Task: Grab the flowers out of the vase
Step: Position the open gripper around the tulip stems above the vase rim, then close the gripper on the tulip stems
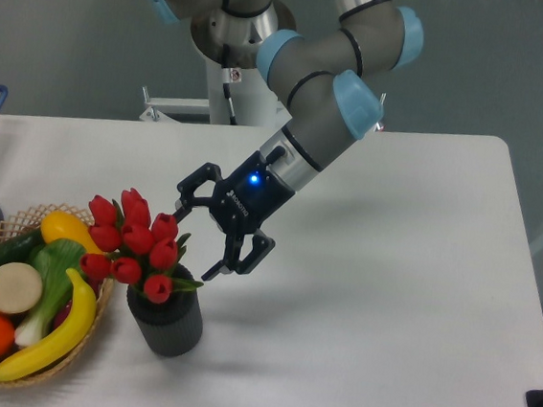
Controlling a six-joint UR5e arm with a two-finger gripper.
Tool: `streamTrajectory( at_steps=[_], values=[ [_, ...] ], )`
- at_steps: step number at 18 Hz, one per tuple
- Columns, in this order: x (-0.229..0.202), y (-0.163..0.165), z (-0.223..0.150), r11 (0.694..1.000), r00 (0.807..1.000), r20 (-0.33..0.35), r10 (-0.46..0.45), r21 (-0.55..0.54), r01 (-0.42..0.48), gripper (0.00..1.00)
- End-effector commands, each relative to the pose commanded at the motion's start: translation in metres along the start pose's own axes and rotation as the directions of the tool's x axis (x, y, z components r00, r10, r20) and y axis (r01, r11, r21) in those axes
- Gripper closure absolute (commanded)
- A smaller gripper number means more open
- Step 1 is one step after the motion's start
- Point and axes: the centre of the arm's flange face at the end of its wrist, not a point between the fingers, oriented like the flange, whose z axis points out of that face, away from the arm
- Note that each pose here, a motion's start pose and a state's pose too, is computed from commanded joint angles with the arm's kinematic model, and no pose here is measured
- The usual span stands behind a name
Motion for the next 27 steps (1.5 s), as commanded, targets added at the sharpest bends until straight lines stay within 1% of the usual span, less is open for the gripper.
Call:
streamTrajectory(
  at_steps=[5,8,12,17,19,27],
  values=[
    [0.001,-0.002,0.003,0.999,0.999,-0.001,0.034,0.001,-0.034,0.0],
    [0.002,-0.004,0.002,0.999,0.999,-0.008,0.036,0.023,-0.036,0.0],
    [0.004,-0.006,0.005,0.998,0.999,-0.01,0.054,0.024,-0.053,0.0],
    [0.004,-0.002,0.013,0.997,0.997,-0.024,0.069,0.022,-0.069,0.0],
    [0.004,0.0,0.015,0.996,0.996,-0.027,0.089,0.021,-0.089,0.0],
    [0.006,-0.005,0.023,0.994,0.994,-0.04,0.104,0.025,-0.103,0.0]
  ],
)
